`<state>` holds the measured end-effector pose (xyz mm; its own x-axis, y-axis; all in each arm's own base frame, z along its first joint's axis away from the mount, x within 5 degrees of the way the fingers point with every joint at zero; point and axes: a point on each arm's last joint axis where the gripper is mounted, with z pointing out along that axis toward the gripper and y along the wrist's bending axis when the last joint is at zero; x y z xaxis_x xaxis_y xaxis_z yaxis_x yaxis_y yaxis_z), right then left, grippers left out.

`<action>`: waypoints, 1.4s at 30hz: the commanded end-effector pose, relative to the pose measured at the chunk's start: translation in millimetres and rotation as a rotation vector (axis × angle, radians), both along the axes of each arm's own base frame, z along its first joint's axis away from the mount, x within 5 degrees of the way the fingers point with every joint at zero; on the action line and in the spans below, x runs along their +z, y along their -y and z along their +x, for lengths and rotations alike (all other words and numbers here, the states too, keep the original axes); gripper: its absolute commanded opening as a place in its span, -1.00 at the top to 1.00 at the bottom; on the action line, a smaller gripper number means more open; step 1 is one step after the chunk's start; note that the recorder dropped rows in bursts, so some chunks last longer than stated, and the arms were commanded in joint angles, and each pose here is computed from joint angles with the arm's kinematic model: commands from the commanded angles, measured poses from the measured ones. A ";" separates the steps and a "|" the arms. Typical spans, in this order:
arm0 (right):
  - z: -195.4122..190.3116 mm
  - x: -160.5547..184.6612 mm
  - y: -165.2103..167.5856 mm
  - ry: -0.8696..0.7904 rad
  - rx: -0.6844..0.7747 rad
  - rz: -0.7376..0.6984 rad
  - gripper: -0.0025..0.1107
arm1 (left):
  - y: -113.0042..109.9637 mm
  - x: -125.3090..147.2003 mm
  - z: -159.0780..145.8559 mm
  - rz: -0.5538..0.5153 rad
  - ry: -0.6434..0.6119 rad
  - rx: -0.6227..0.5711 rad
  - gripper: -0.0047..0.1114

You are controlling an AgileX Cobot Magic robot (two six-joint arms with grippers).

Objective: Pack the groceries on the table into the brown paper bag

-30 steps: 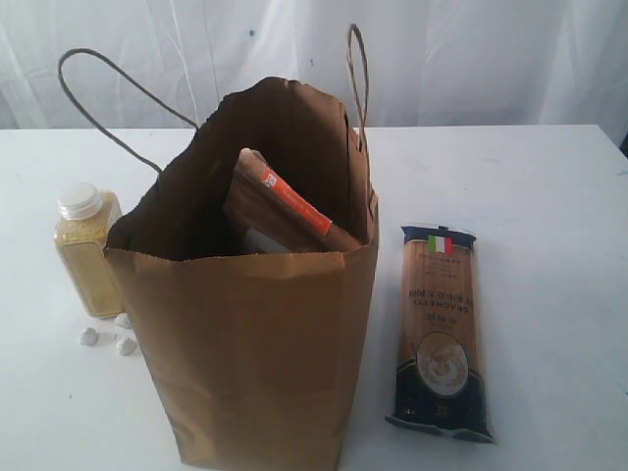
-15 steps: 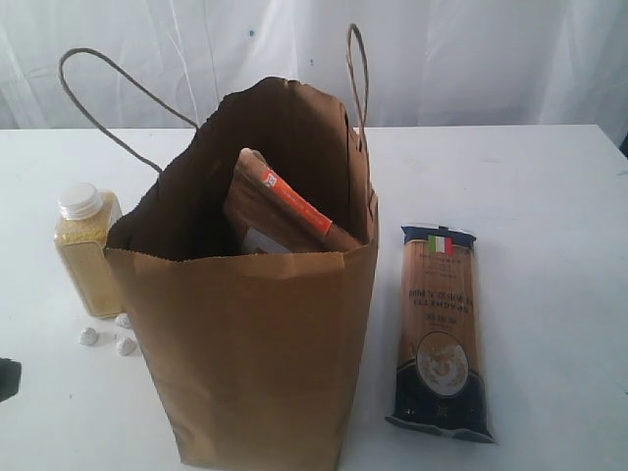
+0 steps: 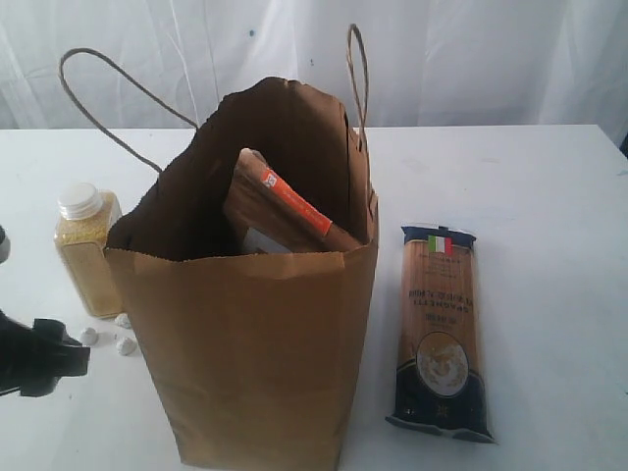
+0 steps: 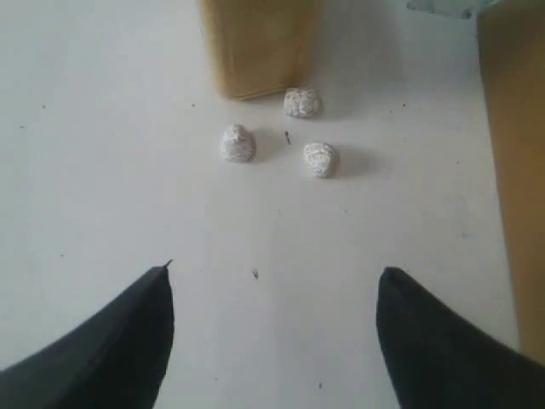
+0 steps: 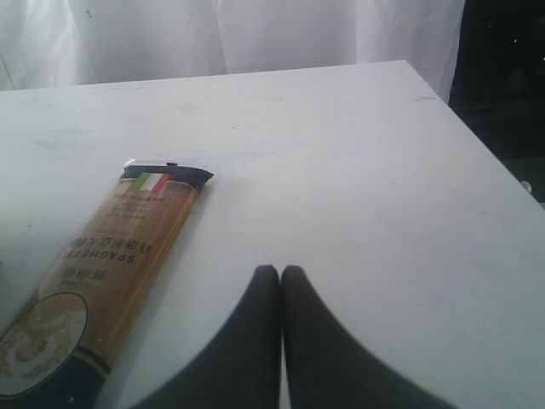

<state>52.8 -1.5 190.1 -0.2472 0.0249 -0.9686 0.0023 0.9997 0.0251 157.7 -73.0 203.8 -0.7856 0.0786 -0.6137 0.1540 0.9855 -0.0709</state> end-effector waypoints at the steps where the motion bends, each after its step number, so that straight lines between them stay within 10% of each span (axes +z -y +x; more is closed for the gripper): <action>1: -0.2 0.2 0.2 0.010 -0.001 -0.012 0.96 | 0.1 -9.4 19.4 0.036 -0.049 0.046 -0.29; 36: -0.2 0.2 0.2 0.010 -0.001 -0.012 0.96 | -8.1 -72.2 87.7 0.030 -0.155 0.090 -0.28; 42: -0.2 0.2 0.2 0.010 -0.001 -0.012 0.96 | -16.5 -80.1 91.2 0.052 -0.170 0.082 -0.01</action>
<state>52.8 -1.5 190.1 -0.2472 0.0249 -0.9686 0.0023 0.9997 0.0251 250.6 -58.3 129.8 -0.8689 0.0214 -0.4946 0.0564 0.9968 -0.0558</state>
